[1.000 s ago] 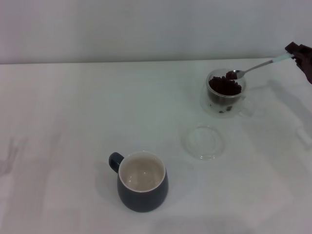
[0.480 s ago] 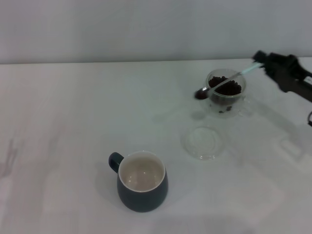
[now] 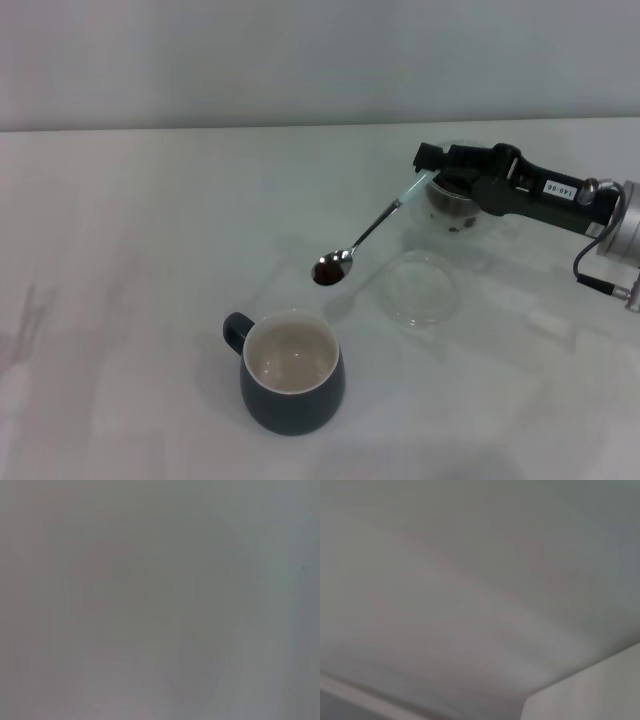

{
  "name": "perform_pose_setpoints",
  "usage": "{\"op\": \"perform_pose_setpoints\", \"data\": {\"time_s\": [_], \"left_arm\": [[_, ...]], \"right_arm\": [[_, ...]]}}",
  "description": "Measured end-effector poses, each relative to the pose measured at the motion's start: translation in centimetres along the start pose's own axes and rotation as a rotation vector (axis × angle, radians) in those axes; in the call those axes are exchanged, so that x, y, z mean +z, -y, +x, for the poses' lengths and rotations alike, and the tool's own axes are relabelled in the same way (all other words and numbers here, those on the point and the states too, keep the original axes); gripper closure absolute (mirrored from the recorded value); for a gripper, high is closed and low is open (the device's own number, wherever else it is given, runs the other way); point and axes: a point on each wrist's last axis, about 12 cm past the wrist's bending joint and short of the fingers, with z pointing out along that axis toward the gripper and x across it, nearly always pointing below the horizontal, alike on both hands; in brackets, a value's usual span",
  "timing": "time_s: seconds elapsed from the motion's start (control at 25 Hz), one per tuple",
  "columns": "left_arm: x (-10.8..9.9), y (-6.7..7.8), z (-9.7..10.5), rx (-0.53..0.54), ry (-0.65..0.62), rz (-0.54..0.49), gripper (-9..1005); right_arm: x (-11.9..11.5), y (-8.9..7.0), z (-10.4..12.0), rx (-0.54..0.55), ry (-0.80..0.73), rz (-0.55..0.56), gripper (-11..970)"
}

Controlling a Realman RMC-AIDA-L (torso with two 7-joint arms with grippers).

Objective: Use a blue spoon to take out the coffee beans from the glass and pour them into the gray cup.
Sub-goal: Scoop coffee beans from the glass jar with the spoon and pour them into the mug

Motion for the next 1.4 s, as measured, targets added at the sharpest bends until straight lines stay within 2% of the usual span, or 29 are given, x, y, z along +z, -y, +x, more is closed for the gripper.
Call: {"op": "perform_pose_setpoints", "data": {"time_s": [0.64,0.76,0.96,1.12,1.4], "left_arm": [[-0.2,0.4,0.4,-0.008,-0.027,0.02,196],[-0.2,0.4,0.4,-0.008,-0.03,0.02,196],[-0.1,0.6,0.4,-0.01,-0.031,0.036,196],[0.0,0.7,0.4,-0.01,-0.029,0.042,196],[0.1,0.9,0.4,-0.009,-0.03,0.054,196]], "right_arm": [[0.7,0.6,3.7,-0.17,-0.049,-0.011,816],[0.8,0.4,4.1,-0.24,-0.067,-0.034,816],[1.0,-0.4,4.8,-0.441,-0.111,-0.118,816],[1.0,-0.8,5.1,-0.557,-0.104,-0.165,816],[0.8,-0.7,4.9,-0.61,-0.084,-0.157,816]]}}
